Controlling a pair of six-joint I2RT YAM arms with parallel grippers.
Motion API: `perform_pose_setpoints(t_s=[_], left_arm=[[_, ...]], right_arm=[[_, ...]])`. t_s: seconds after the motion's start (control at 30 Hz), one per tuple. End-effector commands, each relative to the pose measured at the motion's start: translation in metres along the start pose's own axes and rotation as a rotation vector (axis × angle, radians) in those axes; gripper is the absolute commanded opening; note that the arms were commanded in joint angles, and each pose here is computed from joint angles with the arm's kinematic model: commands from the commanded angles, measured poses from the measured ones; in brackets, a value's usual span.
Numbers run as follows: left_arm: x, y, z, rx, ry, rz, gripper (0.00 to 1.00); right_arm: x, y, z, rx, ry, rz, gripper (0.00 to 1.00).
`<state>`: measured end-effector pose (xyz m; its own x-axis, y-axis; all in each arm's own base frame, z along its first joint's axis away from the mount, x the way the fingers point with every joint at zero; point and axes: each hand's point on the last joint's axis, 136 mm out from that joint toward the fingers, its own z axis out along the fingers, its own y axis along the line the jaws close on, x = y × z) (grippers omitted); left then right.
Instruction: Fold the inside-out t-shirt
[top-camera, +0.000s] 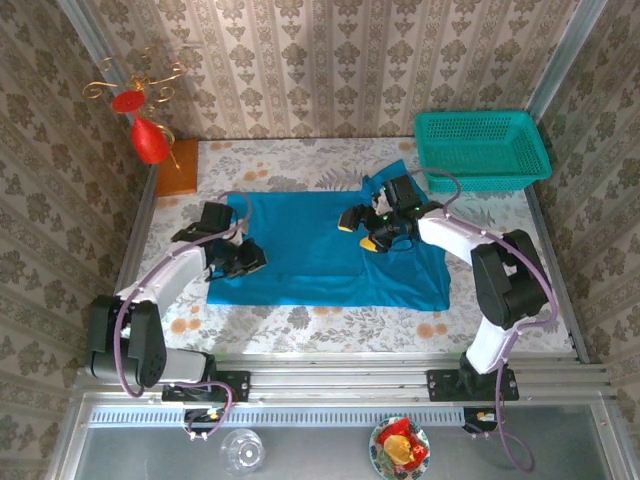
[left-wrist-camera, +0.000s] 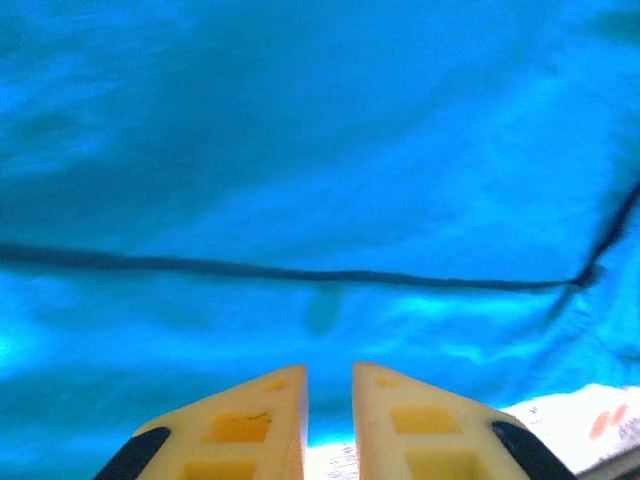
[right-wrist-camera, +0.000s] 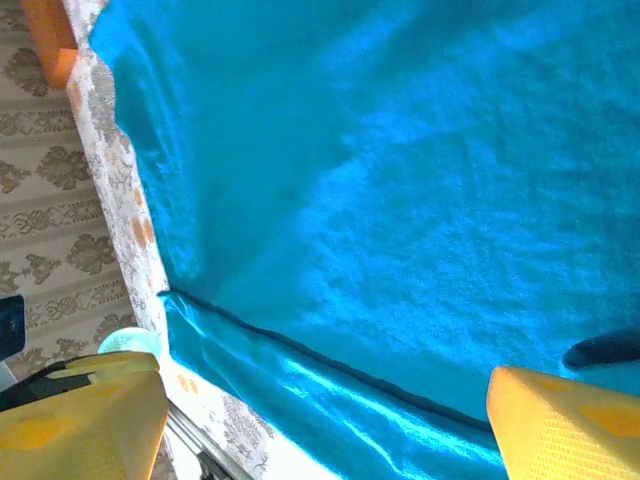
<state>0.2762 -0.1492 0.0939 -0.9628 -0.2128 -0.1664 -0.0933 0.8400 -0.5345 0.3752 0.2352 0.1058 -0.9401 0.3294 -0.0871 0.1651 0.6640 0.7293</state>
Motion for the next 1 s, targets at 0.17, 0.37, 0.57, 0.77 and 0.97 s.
perform_pose_setpoints(t_s=[0.17, 0.37, 0.57, 0.77, 0.97], left_arm=[[-0.002, -0.107, 0.041, 0.172, 0.072, 0.272, 0.24], [0.009, -0.17, 0.09, 0.243, 0.146, 0.446, 0.25], [0.021, -0.194, 0.14, 0.207, 0.255, 0.57, 0.26], [0.024, -0.203, 0.166, 0.213, 0.303, 0.573, 0.25], [0.023, -0.203, 0.175, 0.206, 0.301, 0.56, 0.17]], right_arm=[[-0.01, -0.077, -0.074, 0.296, -0.08, -0.028, 0.75], [-0.01, -0.136, -0.108, 0.531, -0.084, -0.078, 0.62], [-0.02, -0.154, -0.101, 0.581, -0.042, -0.132, 0.51], [-0.034, -0.147, -0.08, 0.504, -0.022, -0.144, 0.43], [-0.05, -0.138, -0.072, 0.474, -0.033, -0.147, 0.25]])
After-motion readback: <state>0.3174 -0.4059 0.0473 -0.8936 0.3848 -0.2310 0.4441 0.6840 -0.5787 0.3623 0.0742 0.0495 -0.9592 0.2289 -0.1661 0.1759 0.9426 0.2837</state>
